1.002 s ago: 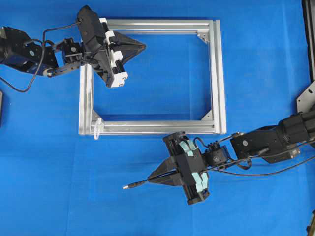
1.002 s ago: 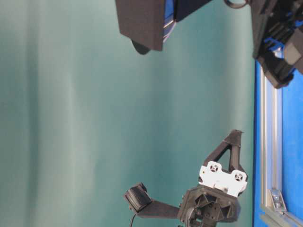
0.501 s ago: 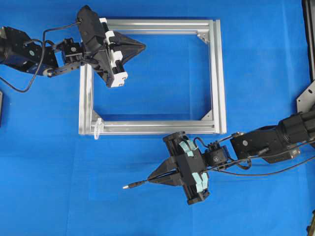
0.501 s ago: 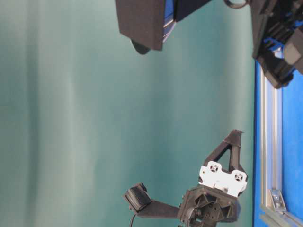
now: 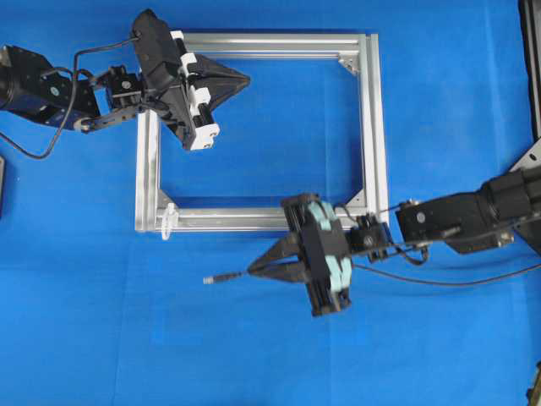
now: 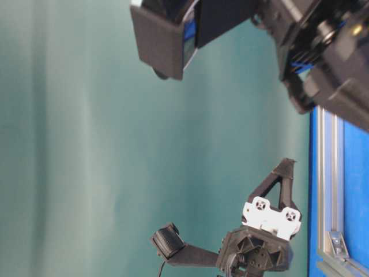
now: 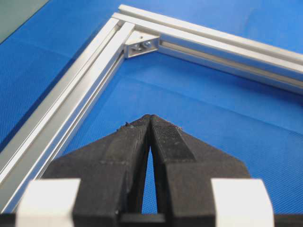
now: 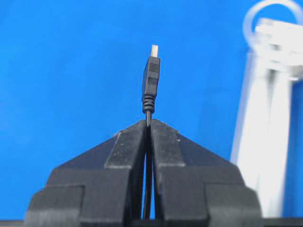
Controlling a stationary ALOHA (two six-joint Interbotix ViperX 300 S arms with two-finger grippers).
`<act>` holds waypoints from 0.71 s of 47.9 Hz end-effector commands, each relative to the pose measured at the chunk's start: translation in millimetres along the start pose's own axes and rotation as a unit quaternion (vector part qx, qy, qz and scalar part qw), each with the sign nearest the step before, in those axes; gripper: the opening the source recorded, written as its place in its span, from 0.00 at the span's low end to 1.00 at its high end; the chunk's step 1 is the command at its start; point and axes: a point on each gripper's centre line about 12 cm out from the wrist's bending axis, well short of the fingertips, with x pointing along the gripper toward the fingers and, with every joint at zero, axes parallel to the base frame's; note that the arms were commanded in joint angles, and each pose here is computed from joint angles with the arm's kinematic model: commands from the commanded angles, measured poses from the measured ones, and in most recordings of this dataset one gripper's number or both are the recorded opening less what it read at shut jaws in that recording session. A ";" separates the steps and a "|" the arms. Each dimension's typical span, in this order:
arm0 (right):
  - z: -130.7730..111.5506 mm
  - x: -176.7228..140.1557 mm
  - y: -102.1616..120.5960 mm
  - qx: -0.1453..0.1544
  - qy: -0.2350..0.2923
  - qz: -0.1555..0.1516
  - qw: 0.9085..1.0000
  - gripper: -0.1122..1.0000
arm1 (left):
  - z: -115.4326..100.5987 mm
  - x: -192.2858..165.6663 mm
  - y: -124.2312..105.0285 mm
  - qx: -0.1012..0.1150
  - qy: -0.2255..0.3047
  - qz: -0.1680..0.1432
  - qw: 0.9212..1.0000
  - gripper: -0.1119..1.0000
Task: Insert the wire through the string loop located on the left side.
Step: 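Move the right gripper left toward the white zip-tie loop on the frame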
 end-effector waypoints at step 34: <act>21.9 -9.5 -51.8 0.022 -0.028 -0.059 0.998 0.10 | 14.9 -0.6 -0.7 -0.002 -0.022 -0.001 1.000 0.10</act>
